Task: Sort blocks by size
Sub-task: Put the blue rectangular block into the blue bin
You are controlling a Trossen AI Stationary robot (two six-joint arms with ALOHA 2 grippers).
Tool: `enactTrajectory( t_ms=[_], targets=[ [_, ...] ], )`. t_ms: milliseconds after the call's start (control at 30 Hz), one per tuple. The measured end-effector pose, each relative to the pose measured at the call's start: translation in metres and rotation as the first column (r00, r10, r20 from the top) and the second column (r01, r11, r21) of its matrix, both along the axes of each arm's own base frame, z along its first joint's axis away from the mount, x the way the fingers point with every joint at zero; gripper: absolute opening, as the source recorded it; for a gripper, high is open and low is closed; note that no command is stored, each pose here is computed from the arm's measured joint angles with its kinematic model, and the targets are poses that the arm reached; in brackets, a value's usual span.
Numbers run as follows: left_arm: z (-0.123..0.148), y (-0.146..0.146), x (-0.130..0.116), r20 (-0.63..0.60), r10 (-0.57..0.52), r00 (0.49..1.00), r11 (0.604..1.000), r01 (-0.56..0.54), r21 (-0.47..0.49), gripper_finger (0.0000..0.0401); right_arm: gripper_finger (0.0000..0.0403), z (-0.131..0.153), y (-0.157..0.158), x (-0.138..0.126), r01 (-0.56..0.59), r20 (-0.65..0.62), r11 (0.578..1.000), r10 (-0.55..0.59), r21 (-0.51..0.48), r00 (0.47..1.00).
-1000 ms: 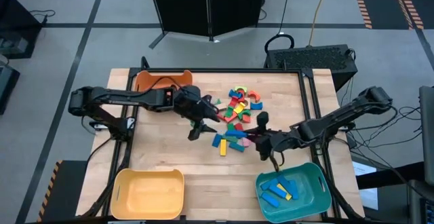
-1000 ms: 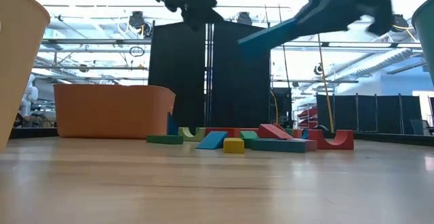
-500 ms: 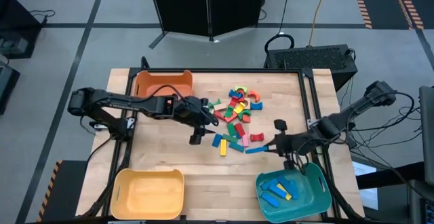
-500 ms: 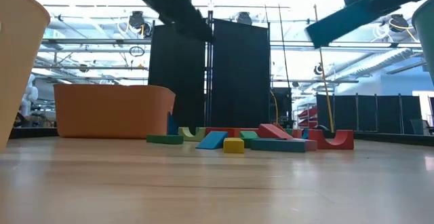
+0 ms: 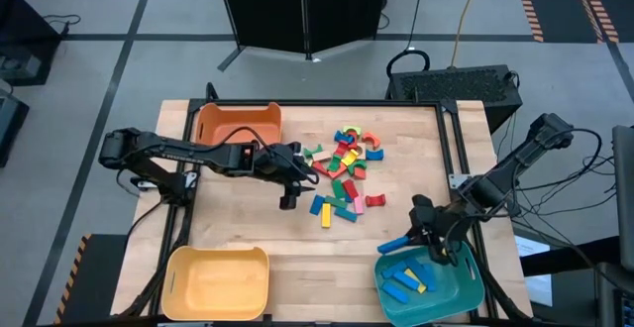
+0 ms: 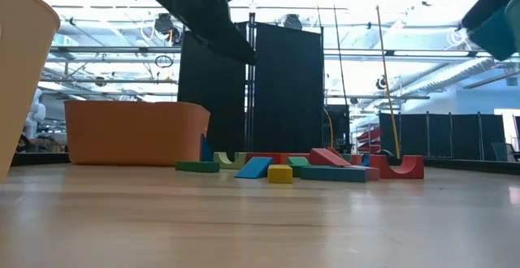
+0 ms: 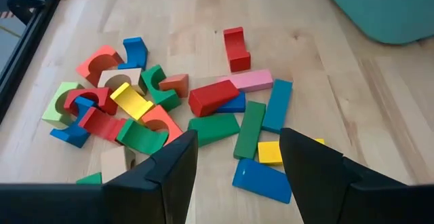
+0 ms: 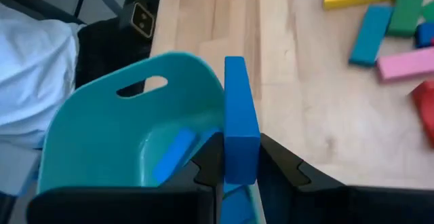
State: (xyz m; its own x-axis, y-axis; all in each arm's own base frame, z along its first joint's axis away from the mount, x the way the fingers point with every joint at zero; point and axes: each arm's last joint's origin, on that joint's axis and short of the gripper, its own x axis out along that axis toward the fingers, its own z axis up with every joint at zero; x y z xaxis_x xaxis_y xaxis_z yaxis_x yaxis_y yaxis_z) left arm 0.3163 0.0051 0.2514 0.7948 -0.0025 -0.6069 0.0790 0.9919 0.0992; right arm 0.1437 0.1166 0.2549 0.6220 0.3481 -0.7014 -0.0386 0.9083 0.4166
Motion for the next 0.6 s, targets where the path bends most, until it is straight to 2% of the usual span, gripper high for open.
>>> enactTrajectory(
  t_ms=[200, 433, 600],
  targets=[
    [-0.0002, 0.0009, 0.0000, -0.002, 0.023, 1.000, 1.000, -0.023, 0.016, 0.0209, 0.0054, -0.0008, 0.0064, -0.0065, -0.007, -0.027, 1.000, 0.008, 0.025, 1.000],
    [0.0011, 0.0034, 0.0008, 0.017, 0.090, 0.996, 0.994, -0.091, 0.065, 0.0209, 0.0054, 0.0022, 0.0010, -0.0057, 0.043, 0.097, 0.992, -0.032, -0.120, 0.995],
    [0.0009, 0.0032, 0.0016, 0.021, 0.084, 0.996, 0.995, -0.085, 0.061, 0.0209, 0.0054, 0.0081, -0.0021, -0.0109, 0.015, 0.109, 0.997, -0.006, -0.078, 0.994]
  ],
)
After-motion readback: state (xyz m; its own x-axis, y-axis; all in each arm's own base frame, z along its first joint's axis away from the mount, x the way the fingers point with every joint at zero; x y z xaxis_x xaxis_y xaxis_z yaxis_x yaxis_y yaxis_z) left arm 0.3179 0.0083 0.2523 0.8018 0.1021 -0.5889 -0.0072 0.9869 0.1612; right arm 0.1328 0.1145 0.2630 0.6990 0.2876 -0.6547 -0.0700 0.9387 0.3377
